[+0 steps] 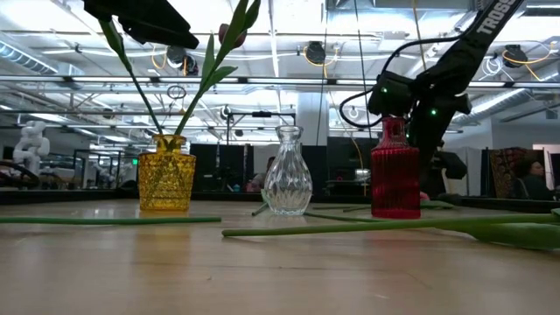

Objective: Sort flowers into vase by color
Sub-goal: Put the top pink tulip into the transparent vase

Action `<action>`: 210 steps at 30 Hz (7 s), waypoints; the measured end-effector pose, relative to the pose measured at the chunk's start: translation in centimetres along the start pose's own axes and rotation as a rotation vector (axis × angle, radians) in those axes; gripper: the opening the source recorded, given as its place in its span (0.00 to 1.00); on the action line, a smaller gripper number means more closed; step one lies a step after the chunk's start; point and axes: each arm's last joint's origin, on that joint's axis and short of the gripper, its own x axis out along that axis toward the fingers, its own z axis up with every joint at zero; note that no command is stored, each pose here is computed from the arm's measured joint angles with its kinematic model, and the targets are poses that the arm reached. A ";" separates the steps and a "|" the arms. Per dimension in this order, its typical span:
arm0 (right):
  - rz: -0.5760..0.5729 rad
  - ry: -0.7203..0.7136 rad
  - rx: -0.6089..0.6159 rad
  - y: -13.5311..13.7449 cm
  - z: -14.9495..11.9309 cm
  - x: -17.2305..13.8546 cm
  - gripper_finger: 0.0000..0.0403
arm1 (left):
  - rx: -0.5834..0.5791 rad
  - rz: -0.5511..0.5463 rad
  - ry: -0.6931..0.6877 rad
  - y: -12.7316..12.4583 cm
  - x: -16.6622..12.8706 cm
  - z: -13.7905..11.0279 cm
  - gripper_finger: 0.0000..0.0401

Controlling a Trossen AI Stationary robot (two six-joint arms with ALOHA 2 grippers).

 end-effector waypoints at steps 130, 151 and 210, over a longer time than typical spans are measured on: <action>0.599 -0.310 -0.129 -1.0 7.7 -11.0 0.01 | -0.096 -0.009 -0.024 -0.1 0.0 0.3 0.56; 1.116 -0.488 -0.235 -3.5 5.1 -22.6 0.02 | -0.175 -0.196 -0.249 -1.7 -1.2 2.7 0.56; 1.515 -0.636 -0.248 3.6 -0.4 -25.3 0.02 | -0.170 0.142 -0.666 -2.0 13.8 11.0 0.56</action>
